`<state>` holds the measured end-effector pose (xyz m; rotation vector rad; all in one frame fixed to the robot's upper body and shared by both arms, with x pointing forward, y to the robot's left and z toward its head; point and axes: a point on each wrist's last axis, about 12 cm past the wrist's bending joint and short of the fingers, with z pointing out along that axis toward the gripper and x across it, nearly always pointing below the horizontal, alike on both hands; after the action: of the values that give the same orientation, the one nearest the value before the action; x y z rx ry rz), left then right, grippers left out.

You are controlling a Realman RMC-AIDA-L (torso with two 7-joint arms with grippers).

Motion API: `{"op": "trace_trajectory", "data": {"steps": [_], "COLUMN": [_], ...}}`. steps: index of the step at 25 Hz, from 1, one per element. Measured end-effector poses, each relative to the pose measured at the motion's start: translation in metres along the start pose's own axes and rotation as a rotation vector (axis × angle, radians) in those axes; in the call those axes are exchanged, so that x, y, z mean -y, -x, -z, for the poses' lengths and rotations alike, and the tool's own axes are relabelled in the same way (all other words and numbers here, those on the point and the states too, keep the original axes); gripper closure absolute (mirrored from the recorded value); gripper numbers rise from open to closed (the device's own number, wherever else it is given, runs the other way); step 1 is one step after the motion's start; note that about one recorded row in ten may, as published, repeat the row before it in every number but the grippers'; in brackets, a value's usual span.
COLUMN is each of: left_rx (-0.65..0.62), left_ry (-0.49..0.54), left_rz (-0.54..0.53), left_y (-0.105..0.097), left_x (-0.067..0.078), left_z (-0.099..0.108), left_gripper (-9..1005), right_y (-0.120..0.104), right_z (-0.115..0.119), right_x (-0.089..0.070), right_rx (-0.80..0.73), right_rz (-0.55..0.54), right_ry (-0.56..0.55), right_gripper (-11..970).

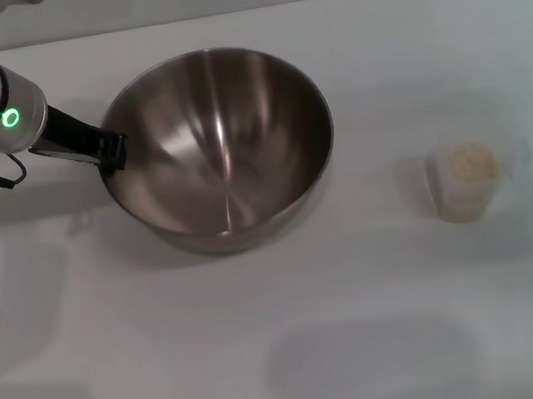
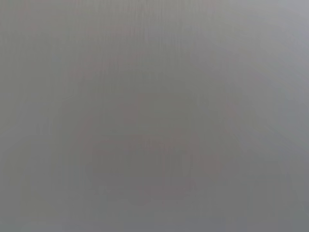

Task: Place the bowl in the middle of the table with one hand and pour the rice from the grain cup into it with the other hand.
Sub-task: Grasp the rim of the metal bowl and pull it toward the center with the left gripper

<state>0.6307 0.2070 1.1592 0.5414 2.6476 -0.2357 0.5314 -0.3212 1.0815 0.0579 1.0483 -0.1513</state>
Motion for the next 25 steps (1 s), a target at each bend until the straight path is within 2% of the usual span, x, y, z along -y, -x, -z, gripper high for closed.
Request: {"op": "trace_trajectory", "data": {"steps": [13, 25], "left_rx": [0.005, 0.065], "left_ry": [0.004, -0.072], "left_rz": [-0.009, 0.025], "left_y": [0.005, 0.014], "left_x": [-0.001, -0.012], "left_z": [0.003, 0.019], "left_gripper": [919, 952], "right_y": [0.0, -0.001], "right_z": [-0.001, -0.002], "right_x": [-0.001, -0.001], "right_rx": [0.003, -0.005], "right_rz": [-0.002, -0.001], "right_ry": [0.002, 0.003], "right_gripper": [207, 208]}}
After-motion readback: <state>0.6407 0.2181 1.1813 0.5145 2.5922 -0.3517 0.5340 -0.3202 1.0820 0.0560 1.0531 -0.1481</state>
